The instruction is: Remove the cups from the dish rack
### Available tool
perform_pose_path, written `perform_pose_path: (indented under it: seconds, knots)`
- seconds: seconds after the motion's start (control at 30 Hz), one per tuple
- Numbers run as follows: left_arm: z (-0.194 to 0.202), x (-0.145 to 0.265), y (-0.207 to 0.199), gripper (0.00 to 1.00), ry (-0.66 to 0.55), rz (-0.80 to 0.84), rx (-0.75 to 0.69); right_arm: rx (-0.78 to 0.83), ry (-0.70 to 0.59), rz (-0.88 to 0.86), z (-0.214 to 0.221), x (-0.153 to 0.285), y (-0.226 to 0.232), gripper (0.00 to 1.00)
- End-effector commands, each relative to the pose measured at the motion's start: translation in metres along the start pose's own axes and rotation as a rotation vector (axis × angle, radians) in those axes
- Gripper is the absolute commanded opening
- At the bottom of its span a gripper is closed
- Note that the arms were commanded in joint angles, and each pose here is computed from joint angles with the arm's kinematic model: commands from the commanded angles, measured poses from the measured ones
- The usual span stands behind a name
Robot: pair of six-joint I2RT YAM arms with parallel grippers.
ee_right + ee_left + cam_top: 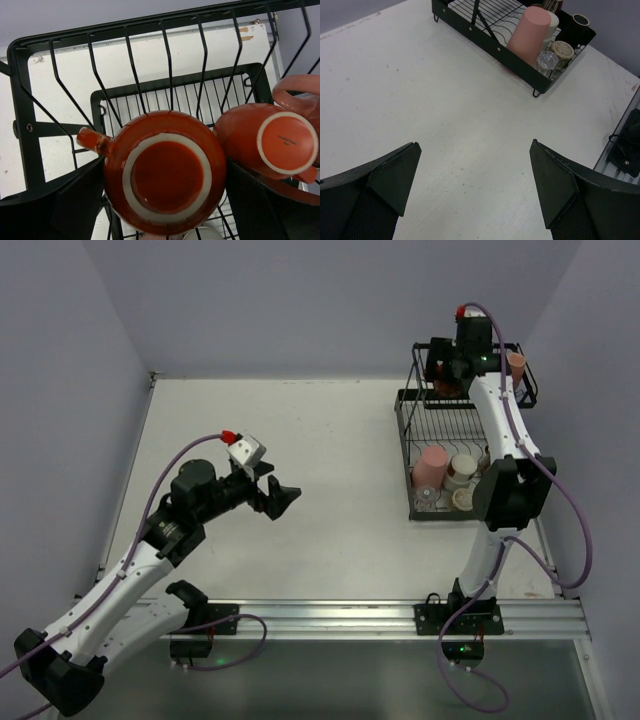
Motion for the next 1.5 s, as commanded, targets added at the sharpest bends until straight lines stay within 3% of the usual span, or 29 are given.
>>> perform_pose_path:
  seconds: [0.0,0.13,0.43,0.8,0.93,1.03,1.13,1.33,1.47]
  knots:
    - [0.0,0.0,0.002,1.0,0.007,-0.006,-0.008,0.055,0.016,-0.035,-0.002,-0.001,0.006,0.96]
    - [0.001,-0.002,0.002,1.0,0.013,-0.004,-0.003,0.057,-0.007,-0.02,-0.006,0.001,0.003,0.84]
    - [-0.01,-0.003,0.001,1.0,-0.025,-0.007,0.039,0.002,-0.255,-0.068,-0.061,0.051,0.005,0.64]
    - [-0.037,-0.006,-0.01,1.0,-0.091,0.035,0.113,-0.084,-0.485,-0.188,-0.105,0.134,0.01,0.62]
    - [-0.069,-0.009,-0.025,1.0,-0.187,0.123,0.17,-0.169,-0.541,-0.351,-0.095,0.175,0.027,0.61]
    - [-0.088,-0.009,-0.038,1.0,-0.25,0.21,0.214,-0.277,-0.54,-0.622,-0.061,0.2,0.061,0.61]
    - [-0.102,-0.011,-0.049,0.94,-0.306,0.293,0.252,-0.445,-0.466,-0.952,-0.025,0.241,0.105,0.61]
    - [-0.112,-0.018,-0.064,0.82,-0.369,0.42,0.346,-0.602,-0.357,-1.277,0.021,0.296,0.168,0.61]
    - [-0.113,-0.025,-0.064,0.75,-0.383,0.435,0.365,-0.702,-0.277,-1.445,0.04,0.317,0.187,0.6]
Point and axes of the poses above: each gripper's point midway between its finger pads, its own x axis back along the fingers, its own y axis along the line the jaws close on, z = x × y, the point moved 2 cm from there along x, back along the fingers, and after that the axes turned 1 degree about -x, right-handed, at the moved point
